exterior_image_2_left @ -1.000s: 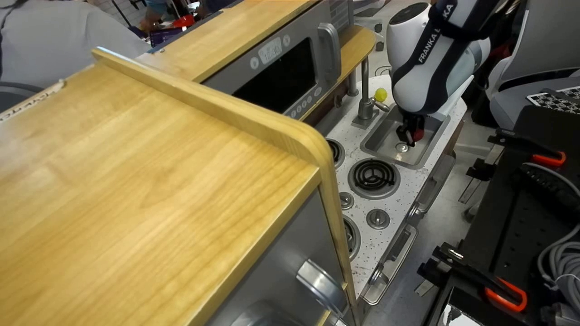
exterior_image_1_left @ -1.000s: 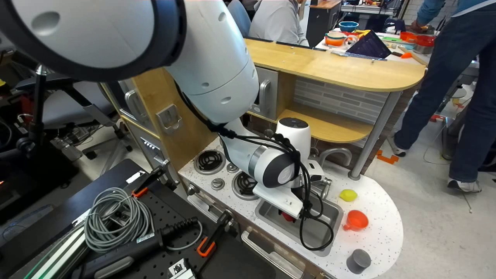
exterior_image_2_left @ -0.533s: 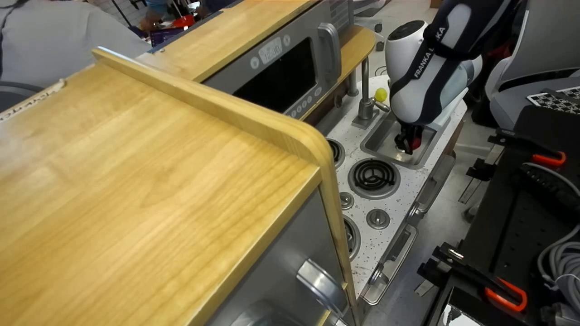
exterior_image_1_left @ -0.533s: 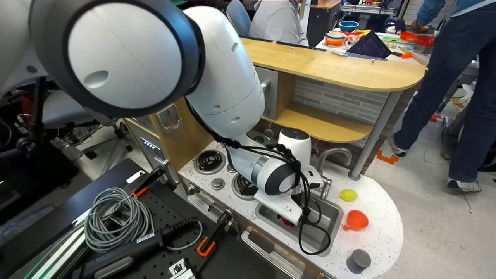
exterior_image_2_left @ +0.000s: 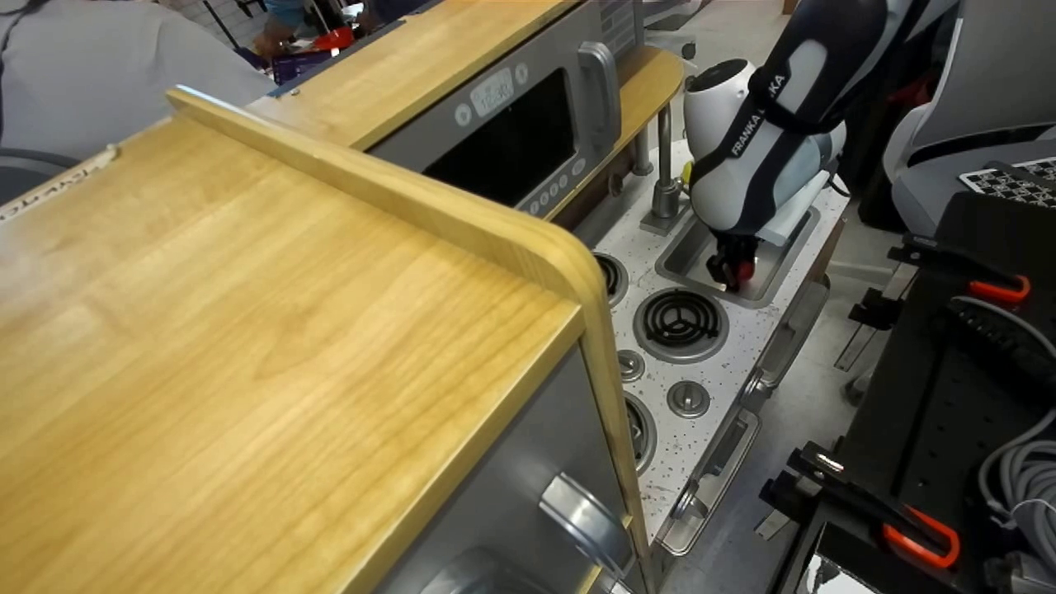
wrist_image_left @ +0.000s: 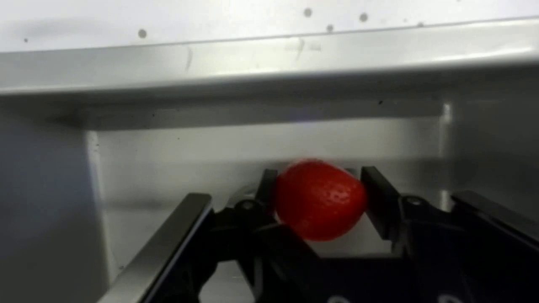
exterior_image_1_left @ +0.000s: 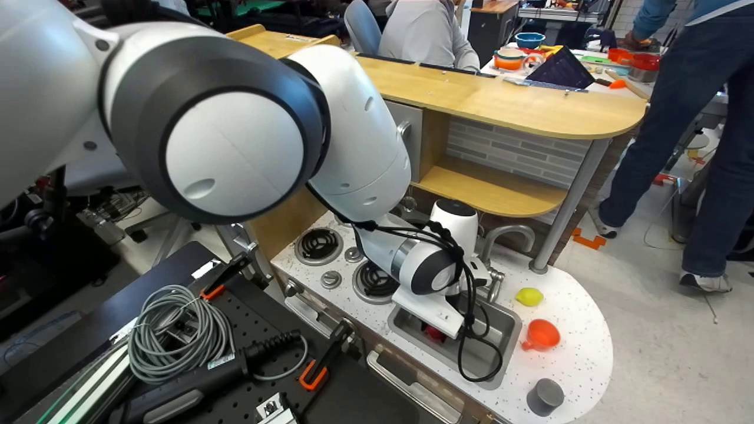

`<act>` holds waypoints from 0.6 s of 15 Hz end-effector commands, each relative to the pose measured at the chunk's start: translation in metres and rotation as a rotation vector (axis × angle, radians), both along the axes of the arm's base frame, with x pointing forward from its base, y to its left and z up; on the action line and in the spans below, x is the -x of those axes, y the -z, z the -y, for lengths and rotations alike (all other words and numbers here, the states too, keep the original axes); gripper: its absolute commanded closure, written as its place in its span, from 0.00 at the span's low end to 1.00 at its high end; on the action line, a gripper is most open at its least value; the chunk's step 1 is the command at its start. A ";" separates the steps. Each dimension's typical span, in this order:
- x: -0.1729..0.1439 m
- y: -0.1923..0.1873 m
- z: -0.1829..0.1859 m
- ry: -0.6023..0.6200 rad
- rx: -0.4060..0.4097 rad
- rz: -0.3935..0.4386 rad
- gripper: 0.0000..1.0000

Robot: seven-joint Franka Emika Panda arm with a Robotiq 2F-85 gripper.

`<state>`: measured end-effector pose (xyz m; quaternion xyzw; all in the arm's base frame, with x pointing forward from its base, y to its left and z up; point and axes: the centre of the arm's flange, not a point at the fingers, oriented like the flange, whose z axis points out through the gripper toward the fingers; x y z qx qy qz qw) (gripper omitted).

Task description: Get the strawberry toy from the right front plate of the stove and put it in the sink

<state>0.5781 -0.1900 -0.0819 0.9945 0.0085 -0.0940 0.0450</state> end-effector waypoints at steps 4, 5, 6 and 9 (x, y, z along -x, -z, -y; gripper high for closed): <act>-0.024 0.021 0.017 -0.032 -0.015 -0.022 0.72; -0.025 0.023 0.018 -0.040 -0.007 -0.022 0.72; -0.026 0.024 0.018 -0.047 -0.004 -0.024 0.72; -0.028 0.026 0.018 -0.054 -0.005 -0.029 0.22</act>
